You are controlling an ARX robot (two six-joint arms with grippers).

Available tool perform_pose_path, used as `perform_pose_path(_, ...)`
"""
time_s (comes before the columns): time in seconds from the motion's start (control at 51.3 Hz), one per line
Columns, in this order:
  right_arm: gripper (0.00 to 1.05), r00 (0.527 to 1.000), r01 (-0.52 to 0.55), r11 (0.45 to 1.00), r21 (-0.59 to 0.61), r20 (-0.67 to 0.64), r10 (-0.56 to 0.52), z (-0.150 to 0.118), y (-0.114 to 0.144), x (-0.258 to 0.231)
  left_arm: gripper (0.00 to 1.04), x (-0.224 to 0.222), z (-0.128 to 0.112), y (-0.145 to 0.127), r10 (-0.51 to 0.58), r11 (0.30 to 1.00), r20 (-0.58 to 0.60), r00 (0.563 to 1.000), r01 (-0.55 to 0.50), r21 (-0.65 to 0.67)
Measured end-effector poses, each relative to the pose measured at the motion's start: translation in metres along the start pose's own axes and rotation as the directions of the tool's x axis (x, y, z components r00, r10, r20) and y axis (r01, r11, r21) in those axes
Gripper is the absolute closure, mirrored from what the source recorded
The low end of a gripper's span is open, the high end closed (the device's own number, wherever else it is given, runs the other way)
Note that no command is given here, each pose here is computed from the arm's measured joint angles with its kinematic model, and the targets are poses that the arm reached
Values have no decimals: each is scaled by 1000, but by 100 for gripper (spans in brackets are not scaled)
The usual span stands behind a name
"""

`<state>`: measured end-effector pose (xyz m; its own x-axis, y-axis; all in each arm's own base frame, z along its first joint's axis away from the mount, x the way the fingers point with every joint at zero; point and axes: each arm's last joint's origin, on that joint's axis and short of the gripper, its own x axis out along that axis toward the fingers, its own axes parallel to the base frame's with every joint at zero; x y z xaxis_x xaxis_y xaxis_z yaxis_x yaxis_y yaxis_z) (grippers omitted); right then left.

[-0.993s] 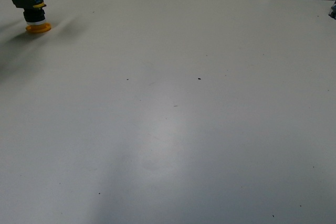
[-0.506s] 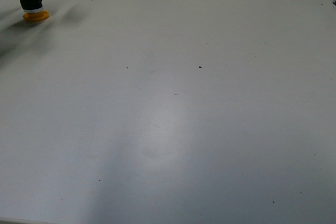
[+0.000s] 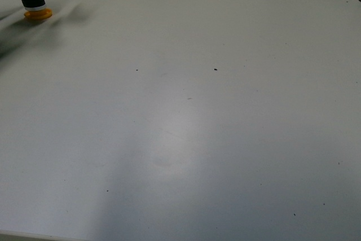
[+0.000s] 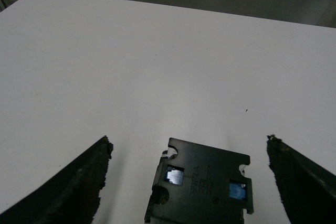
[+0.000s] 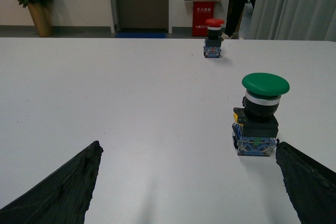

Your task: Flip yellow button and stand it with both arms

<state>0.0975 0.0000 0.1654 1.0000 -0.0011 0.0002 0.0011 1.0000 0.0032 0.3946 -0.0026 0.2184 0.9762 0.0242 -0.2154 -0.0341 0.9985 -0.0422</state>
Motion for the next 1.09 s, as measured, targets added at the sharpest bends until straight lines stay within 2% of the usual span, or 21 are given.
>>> perform_pose_path(0.078, 7, 1000, 0, 1000, 0, 0, 0, 0, 0, 0, 26, 0, 0, -1, 0, 1000, 0, 1000, 0, 2)
perform_pose_path(0.292, 7, 1000, 0, 1000, 0, 0, 0, 0, 0, 0, 65, 0, 1, -3, 3, 1000, 14, 1000, -3, 19)
perform_pose_path(0.331, 7, 1000, 0, 1000, 0, 0, 0, 0, 0, 0, 67, -1, 1, -3, 3, 1000, 15, 1000, -3, 18)
perform_pose_path(0.565, 7, 1000, 0, 1000, 0, 0, 0, 0, 0, 0, 69, -18, -1, -4, -20, 999, 31, 999, 21, -32)
perform_pose_path(0.799, 7, 1000, 0, 1000, 0, 0, 0, 0, 0, 0, 69, -40, 11, -11, -85, 977, 95, 992, 102, -190)
perform_pose_path(0.935, 7, 1000, 0, 1000, 0, 0, 0, 0, 0, 0, 69, -56, 16, -24, -172, 895, 170, 970, 226, -385)
perform_pose_path(0.954, 7, 1000, 0, 1000, 0, 0, 0, 0, 0, 0, 69, -58, 15, -27, -197, 867, 178, 964, 256, -427)
perform_pose_path(1.091, 7, 1000, 0, 1000, 0, 0, 0, 0, 0, 0, 69, -64, 8, -41, -288, 769, 222, 932, 363, -526)
